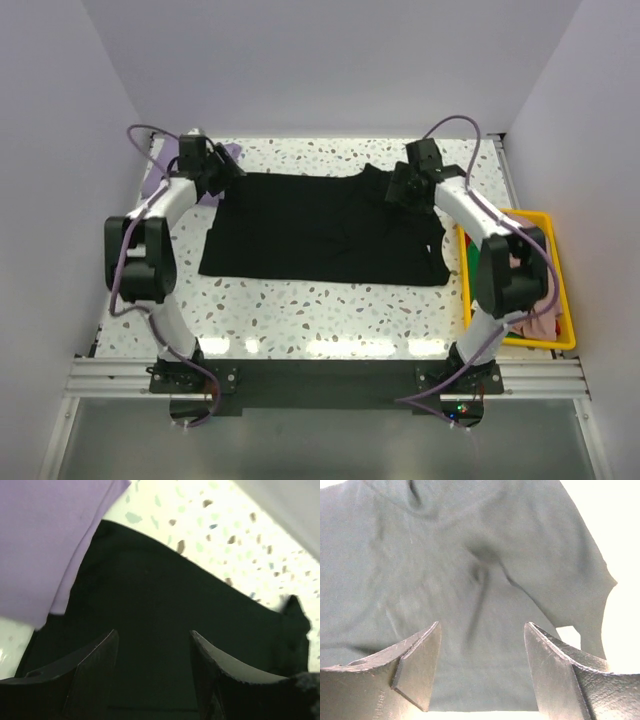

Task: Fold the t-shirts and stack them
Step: Fold the tshirt

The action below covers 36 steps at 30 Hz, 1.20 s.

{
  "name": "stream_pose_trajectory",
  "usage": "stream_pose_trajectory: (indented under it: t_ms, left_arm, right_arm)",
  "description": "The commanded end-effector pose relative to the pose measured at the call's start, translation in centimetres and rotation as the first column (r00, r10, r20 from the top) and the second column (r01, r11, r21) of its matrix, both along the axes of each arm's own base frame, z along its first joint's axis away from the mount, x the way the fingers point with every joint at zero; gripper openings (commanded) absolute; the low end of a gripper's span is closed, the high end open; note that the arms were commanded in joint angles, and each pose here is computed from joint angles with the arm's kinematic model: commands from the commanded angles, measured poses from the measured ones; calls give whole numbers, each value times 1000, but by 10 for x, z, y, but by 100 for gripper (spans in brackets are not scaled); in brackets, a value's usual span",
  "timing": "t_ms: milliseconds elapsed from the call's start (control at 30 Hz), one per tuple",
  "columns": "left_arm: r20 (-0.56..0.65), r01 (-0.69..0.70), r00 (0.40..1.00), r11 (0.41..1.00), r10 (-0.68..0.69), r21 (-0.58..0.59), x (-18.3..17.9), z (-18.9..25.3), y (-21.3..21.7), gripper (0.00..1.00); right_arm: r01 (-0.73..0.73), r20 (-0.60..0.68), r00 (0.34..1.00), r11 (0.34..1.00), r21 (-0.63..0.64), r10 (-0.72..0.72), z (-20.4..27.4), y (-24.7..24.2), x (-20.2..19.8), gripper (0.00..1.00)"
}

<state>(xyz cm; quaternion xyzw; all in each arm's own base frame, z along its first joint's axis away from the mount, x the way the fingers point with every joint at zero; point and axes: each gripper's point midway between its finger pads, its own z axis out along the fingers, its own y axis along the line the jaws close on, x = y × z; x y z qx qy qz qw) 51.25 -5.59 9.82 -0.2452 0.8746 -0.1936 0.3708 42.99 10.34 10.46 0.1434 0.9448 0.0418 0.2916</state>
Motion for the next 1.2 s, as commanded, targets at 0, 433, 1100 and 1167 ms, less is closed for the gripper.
stream_pose_trajectory:
  t_ms: [0, 433, 1100, 1167]
  left_arm:
    - [74, -132, 989, 990, 129, 50, -47, 54, 26, 62]
    - [-93, -252, 957, 947, 274, 198, -183, -10, 68, 57]
    - [-87, -211, 968, 951, 235, 225, -111, -18, 84, 50]
    - [-93, -219, 964, 944, 248, 247, -107, -19, 88, 48]
  right_arm:
    - [50, 31, 998, 995, -92, -47, 29, -36, -44, 70]
    - [90, -92, 991, 994, -68, -96, -42, -67, -101, 64]
    - [108, -57, 992, 991, -77, -113, -45, -71, -99, 61]
    - [104, -19, 994, 993, -62, -105, -34, -69, -95, 61]
